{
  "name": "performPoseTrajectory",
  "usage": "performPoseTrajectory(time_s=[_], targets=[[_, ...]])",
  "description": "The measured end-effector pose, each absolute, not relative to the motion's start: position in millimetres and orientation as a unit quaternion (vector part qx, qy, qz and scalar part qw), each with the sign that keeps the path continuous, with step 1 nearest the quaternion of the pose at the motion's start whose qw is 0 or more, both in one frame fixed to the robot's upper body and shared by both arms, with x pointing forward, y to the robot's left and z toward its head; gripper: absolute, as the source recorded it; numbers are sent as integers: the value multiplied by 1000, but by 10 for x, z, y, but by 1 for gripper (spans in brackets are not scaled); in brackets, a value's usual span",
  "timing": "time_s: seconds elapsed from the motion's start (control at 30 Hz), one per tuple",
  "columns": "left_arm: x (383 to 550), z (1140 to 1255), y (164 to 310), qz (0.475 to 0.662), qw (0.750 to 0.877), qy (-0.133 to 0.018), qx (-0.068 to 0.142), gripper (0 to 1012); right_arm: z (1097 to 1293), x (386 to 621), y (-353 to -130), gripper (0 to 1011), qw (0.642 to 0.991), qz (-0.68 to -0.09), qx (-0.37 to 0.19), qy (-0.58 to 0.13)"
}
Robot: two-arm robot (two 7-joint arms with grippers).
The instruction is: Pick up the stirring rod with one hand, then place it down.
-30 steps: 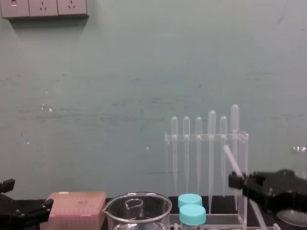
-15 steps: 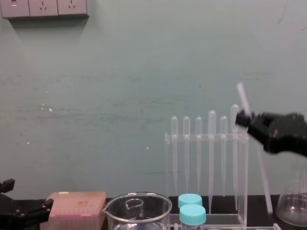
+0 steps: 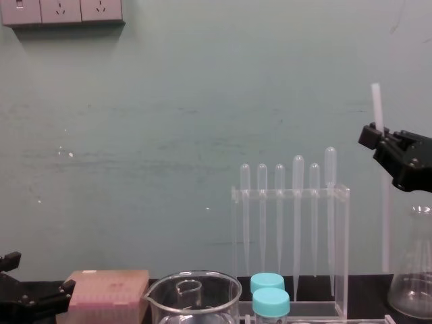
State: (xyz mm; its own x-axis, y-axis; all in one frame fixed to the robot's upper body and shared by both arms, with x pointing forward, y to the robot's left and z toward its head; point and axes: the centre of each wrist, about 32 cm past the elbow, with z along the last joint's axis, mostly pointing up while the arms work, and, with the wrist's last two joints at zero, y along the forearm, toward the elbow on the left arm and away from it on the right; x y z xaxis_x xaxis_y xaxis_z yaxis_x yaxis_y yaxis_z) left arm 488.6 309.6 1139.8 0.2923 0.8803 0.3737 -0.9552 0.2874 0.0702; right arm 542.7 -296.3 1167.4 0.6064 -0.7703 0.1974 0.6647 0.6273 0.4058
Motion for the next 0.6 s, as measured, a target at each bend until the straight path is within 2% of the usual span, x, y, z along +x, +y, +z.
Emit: performPoseTrajectory(time_s=[0.23, 0.6], targets=[[4886, 11398, 3097, 580, 791, -132, 141, 1000, 11584, 5391, -2986, 70, 887, -406, 154, -157], [4886, 11398, 3097, 580, 791, -132, 141, 1000, 11566, 5382, -2987, 70, 887, -409, 150, -150]])
